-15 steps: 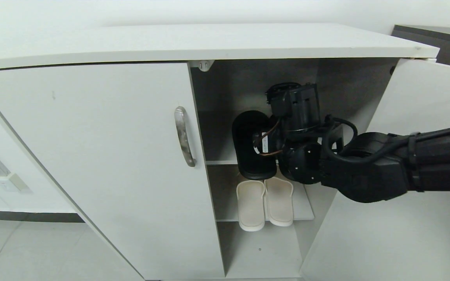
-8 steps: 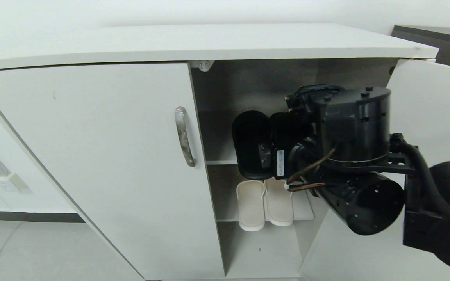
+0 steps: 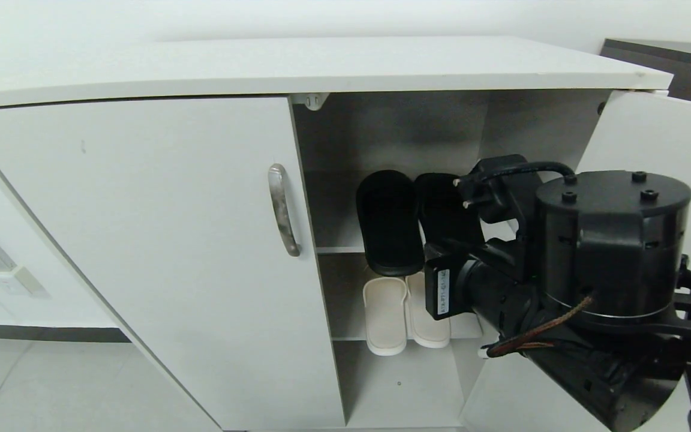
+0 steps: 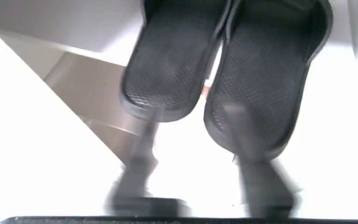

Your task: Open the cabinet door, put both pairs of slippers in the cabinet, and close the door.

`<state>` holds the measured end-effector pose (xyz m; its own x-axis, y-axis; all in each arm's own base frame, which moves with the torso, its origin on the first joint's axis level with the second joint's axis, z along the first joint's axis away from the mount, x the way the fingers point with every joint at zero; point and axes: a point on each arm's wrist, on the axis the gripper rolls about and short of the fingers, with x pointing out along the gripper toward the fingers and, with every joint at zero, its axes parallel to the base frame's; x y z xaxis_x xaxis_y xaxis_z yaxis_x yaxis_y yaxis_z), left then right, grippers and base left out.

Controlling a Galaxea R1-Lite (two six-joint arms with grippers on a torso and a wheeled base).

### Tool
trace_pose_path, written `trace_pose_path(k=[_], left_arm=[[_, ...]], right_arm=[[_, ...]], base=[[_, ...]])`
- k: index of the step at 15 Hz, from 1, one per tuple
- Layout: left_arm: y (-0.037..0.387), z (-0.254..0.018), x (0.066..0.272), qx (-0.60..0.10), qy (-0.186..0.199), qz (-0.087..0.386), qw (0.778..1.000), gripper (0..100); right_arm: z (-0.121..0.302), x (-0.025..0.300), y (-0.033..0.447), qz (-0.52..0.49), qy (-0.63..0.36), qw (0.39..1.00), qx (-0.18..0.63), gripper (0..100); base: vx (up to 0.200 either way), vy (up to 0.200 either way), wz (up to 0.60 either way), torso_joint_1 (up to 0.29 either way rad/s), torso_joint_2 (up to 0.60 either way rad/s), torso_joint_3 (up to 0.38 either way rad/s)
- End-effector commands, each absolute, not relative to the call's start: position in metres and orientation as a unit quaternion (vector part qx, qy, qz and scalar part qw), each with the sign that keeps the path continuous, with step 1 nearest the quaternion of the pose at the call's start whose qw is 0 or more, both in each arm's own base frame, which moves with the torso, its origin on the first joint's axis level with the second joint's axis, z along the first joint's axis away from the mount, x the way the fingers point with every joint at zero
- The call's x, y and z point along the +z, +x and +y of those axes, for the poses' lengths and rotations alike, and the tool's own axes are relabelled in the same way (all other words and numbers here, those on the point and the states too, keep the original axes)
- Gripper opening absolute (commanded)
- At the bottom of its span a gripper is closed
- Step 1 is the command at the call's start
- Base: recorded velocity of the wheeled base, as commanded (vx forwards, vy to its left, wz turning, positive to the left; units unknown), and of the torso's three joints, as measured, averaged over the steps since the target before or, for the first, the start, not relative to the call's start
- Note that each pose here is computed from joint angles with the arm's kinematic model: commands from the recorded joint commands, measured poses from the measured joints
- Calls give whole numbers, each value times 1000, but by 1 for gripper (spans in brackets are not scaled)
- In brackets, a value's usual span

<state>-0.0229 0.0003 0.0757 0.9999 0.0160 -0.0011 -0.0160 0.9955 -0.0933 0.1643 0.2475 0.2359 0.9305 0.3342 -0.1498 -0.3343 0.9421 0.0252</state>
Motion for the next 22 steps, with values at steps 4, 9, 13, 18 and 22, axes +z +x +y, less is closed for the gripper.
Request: trace_pose_path(k=[4,9,13,18,22], left_arm=[[-23,0,76,8,-47,0,999,0],[-23,0,76,8,-47,1,999,0],[-23,0,76,8,-47,0,999,0],[-23,0,76,8,-47,1,999,0],[-23,0,76,8,-47,0,999,0]], right_arm=[[254,226,162,80,-10,981,178,0],[256,222,162,83,-14,981,176,0],[256,222,163,84,-15,981,175,0],[257,221,163,85,-15,980,178,0],[258,217,166,90,-17,980,176,0]], base=[[0,0,0,0,0,0],[0,0,0,0,0,0],[-100,0,0,2,0,0],[-200,0,0,0,0,4],[-200,0,0,4,0,4]])
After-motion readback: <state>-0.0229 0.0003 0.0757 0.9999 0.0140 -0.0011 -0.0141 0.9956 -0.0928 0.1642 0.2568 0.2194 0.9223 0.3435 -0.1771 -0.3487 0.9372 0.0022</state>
